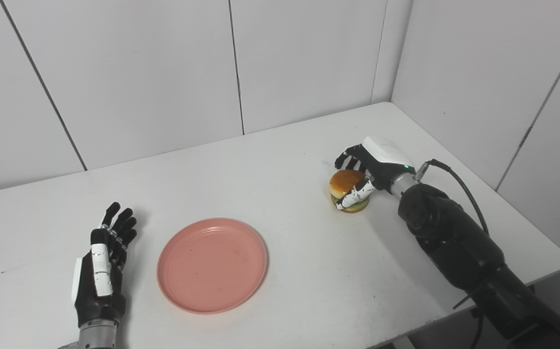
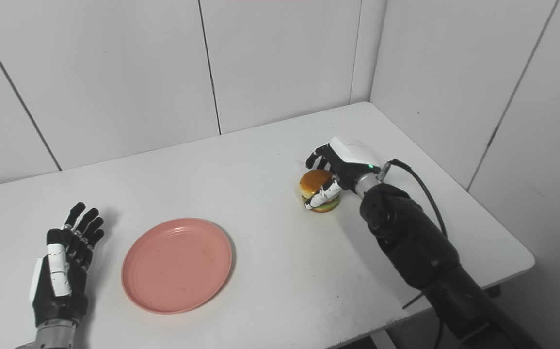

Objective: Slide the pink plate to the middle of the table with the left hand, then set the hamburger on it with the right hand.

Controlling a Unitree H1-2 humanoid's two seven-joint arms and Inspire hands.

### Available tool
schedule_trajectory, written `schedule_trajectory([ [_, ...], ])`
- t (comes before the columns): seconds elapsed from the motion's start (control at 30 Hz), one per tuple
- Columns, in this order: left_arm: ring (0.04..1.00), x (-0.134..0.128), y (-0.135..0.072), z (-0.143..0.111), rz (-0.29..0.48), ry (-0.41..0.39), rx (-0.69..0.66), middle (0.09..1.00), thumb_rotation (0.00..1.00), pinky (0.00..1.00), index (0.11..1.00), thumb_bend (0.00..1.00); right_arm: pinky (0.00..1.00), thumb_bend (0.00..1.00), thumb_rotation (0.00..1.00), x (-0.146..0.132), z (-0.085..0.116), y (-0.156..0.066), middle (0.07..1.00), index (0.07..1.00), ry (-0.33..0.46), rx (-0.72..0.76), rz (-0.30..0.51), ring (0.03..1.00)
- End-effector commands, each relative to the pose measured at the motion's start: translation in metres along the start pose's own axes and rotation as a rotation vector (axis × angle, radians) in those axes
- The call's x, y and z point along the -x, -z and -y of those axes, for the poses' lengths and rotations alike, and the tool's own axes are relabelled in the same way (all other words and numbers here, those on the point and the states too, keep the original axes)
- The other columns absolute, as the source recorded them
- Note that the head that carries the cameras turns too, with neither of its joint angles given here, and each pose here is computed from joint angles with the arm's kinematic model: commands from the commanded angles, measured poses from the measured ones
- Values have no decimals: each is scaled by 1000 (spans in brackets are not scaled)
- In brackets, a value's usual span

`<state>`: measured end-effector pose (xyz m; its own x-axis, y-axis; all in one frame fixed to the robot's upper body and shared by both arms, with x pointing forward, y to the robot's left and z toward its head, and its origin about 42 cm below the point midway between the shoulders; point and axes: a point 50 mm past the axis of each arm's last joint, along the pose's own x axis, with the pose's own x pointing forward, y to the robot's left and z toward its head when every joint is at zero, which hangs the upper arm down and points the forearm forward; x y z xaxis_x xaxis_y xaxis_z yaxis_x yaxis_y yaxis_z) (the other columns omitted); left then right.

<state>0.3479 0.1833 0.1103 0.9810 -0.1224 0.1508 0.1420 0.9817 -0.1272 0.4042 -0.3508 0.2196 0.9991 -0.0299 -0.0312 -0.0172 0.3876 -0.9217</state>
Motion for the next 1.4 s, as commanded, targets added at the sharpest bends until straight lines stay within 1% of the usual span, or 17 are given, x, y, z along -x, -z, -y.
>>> schedule_trajectory([
  [0.0, 892, 22, 22, -2, -80, -16, 5, 884, 1000, 905, 887, 803, 153, 523, 0, -3, 21, -5, 471, 492, 98, 38, 65, 237],
  [0.17, 890, 23, 20, 0, -83, -17, 5, 881, 1000, 901, 881, 801, 170, 524, 0, -4, 17, -6, 470, 487, 147, 70, 83, 241],
  [0.27, 887, 23, 20, 1, -82, -19, 3, 879, 1000, 898, 879, 802, 203, 525, 0, -2, 18, -12, 473, 486, 198, 66, 105, 288],
  [0.3, 888, 23, 19, 2, -83, -18, 2, 880, 1000, 901, 880, 803, 226, 521, 0, -1, 19, -14, 437, 503, 221, 54, 121, 311],
  [0.4, 891, 23, 19, 2, -86, -18, 1, 882, 1000, 905, 883, 807, 209, 525, 0, 0, 22, -21, 468, 487, 268, 15, 160, 283],
  [0.5, 887, 23, 18, 4, -90, -21, 9, 879, 1000, 904, 880, 812, 194, 526, 0, 2, 26, -32, 471, 485, 315, -25, 214, 269],
  [0.63, 881, 22, 18, 6, -89, -20, 10, 873, 1000, 894, 874, 804, 161, 527, 0, 7, 31, -52, 470, 485, 351, -72, 289, 231],
  [0.7, 882, 22, 17, 7, -90, -21, 11, 874, 1000, 894, 874, 806, 158, 527, 0, 9, 32, -63, 470, 485, 364, -85, 323, 230],
  [0.77, 879, 21, 18, 8, -90, -24, 10, 870, 1000, 891, 868, 816, 186, 527, 0, 11, 34, -76, 471, 485, 376, -109, 358, 257],
  [0.9, 874, 20, 18, 11, -92, -33, 8, 864, 1000, 880, 857, 809, 169, 527, 0, 13, 35, -97, 470, 483, 368, -149, 398, 235],
  [1.0, 877, 20, 17, 13, -91, -24, -1, 866, 1000, 885, 858, 817, 169, 526, 0, 16, 31, -115, 470, 483, 345, -185, 443, 233],
  [1.03, 881, 20, 17, 14, -92, -21, -4, 871, 1000, 888, 866, 824, 148, 527, 0, 17, 29, -120, 470, 482, 337, -201, 456, 212],
  [1.13, 890, 21, 15, 16, -94, -11, -7, 882, 1000, 896, 881, 832, 118, 527, 0, 17, 16, -139, 470, 481, 299, -276, 515, 179],
  [1.23, 893, 22, 12, 20, -100, -5, -6, 886, 1000, 898, 883, 823, 126, 526, 0, 18, 3, -155, 470, 481, 266, -316, 540, 186],
  [1.3, 892, 23, 11, 23, -101, -10, -9, 886, 1000, 899, 882, 823, 140, 526, 0, 18, -6, -166, 470, 481, 241, -327, 561, 202],
  [1.33, 885, 23, 10, 25, -100, -14, -10, 881, 1000, 888, 877, 823, 181, 521, 0, 18, -10, -170, 424, 496, 229, -330, 572, 245],
  [1.37, 883, 23, 9, 26, -95, -14, -12, 880, 1000, 884, 875, 822, 194, 519, 0, 18, -15, -177, 409, 501, 213, -339, 579, 260],
])
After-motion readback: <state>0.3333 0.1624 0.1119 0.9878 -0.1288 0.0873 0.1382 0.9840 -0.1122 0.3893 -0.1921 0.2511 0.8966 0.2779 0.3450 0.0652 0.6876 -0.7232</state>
